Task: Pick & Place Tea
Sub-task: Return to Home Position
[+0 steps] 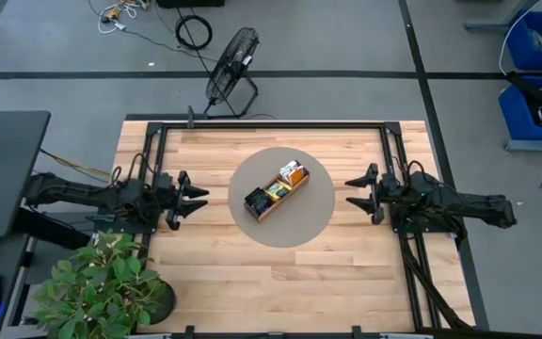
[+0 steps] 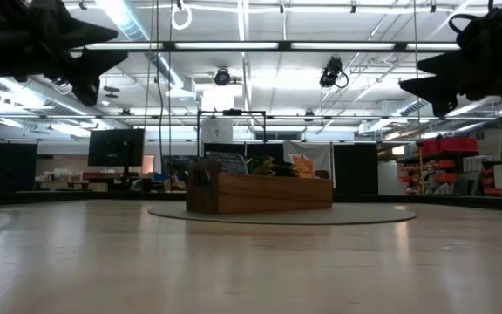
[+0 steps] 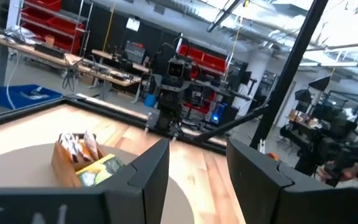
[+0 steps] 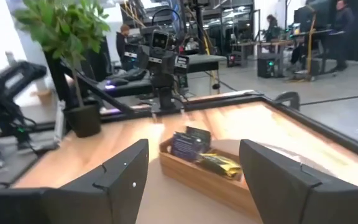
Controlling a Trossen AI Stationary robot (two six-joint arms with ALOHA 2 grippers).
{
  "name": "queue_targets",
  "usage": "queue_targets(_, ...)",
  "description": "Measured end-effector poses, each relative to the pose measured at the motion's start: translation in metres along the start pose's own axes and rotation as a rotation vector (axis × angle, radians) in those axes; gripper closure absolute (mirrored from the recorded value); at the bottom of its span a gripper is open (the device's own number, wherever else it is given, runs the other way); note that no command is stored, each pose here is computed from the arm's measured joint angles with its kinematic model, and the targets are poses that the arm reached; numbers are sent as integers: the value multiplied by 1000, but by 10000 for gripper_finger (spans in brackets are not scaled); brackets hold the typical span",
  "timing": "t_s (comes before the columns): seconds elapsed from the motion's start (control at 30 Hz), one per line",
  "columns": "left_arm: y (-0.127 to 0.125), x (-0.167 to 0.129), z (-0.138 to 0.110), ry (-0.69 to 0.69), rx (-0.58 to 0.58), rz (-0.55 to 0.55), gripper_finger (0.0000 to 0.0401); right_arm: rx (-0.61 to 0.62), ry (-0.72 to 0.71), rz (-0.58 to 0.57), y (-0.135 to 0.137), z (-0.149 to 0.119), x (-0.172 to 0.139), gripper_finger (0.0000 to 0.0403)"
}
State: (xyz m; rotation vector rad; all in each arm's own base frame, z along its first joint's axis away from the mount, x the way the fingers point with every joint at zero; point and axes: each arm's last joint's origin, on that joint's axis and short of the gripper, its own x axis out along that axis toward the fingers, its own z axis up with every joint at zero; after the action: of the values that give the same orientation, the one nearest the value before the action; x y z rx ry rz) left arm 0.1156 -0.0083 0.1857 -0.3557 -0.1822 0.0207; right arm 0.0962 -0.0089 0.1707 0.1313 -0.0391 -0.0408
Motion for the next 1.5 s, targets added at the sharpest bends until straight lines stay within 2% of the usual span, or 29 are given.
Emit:
queue_targets(0.17,2,0,-6,67,-37,18,236,-41,26,-38,-1,-2,1,142)
queue_targets(0.33,4,0,-7,59,4,59,236,-41,35,-56,-2,-3,2,142)
queue_targets(0.53,4,0,-6,55,-8,65,236,-41,35,-66,-2,-3,2,142)
queue_targets(0.73,4,0,-6,54,-34,66,236,65,33,-37,-1,-3,2,142)
queue_targets(1.5,4,0,-7,55,-34,66,236,65,33,-38,-1,-3,2,142)
